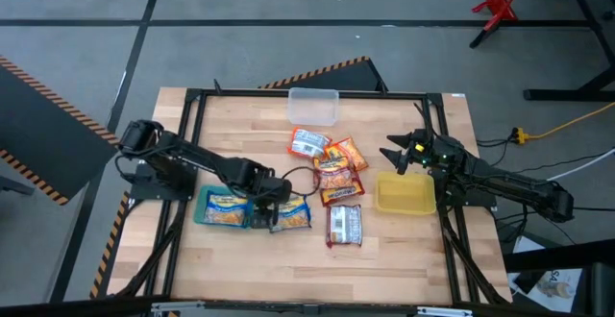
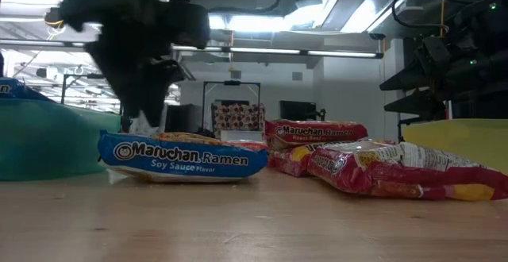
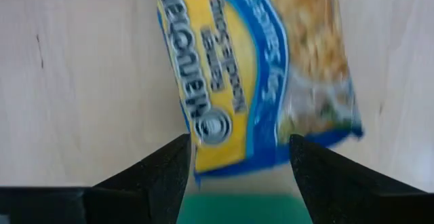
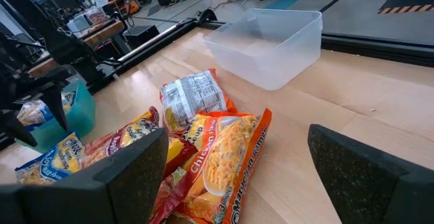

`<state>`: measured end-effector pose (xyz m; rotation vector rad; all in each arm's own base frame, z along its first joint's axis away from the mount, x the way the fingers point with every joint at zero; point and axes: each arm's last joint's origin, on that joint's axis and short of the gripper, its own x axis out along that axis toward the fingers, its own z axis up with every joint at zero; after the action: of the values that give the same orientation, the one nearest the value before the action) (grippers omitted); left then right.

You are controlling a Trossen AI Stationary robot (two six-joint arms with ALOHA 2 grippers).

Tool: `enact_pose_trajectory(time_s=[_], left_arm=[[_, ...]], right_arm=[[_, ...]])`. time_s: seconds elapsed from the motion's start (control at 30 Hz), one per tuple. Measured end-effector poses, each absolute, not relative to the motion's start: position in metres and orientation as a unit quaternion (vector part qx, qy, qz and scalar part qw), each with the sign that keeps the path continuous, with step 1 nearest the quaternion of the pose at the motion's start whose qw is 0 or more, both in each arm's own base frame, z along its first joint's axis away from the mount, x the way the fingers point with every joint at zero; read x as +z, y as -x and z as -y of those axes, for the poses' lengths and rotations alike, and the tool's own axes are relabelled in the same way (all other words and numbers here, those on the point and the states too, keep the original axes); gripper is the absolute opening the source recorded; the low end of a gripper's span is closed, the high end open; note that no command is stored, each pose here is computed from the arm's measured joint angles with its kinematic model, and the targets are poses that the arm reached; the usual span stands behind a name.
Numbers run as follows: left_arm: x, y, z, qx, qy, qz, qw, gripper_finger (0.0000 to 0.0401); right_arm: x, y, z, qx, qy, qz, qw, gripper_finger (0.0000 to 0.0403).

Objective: Sort Maruchan noodles
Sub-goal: Put the blue noodle pack into the green bin

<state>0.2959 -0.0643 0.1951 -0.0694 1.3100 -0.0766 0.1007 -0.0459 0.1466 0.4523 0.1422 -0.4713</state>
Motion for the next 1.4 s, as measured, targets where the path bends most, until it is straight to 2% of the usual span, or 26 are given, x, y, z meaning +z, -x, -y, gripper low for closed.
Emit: enact_pose_trajectory(time_s=[0.1,0.47,0.83,1.03,1.17,1.4], left_arm=[[0.192,-0.290,0.072,-0.044,0.006,-0.628,0.777,0.0244],[0.186,-0.288,0.078,-0.025,-0.022,-0.621,0.783,0.0244],[0.151,-0.299,0.081,-0.039,-0.046,-0.655,0.753,0.0241],[0.147,-0.303,0.082,-0.032,-0.051,-0.647,0.760,0.0239],[0.147,-0.303,0.082,-0.028,-0.051,-0.646,0.761,0.0208],[0.147,-0.303,0.081,-0.008,-0.049,-0.644,0.764,0.0090]], right_arm=[[0.147,-0.101,0.046,-0.232,-0.222,-0.070,0.945,0.0340],[0.147,-0.101,0.046,-0.232,-0.222,-0.070,0.944,0.0340],[0.147,-0.101,0.046,-0.232,-0.222,-0.069,0.944,0.0340],[0.147,-0.101,0.046,-0.232,-0.222,-0.070,0.944,0.0340],[0.147,-0.101,0.046,-0.232,-0.222,-0.070,0.944,0.0340],[0.147,-0.101,0.046,-0.232,-0.222,-0.070,0.944,0.0340]])
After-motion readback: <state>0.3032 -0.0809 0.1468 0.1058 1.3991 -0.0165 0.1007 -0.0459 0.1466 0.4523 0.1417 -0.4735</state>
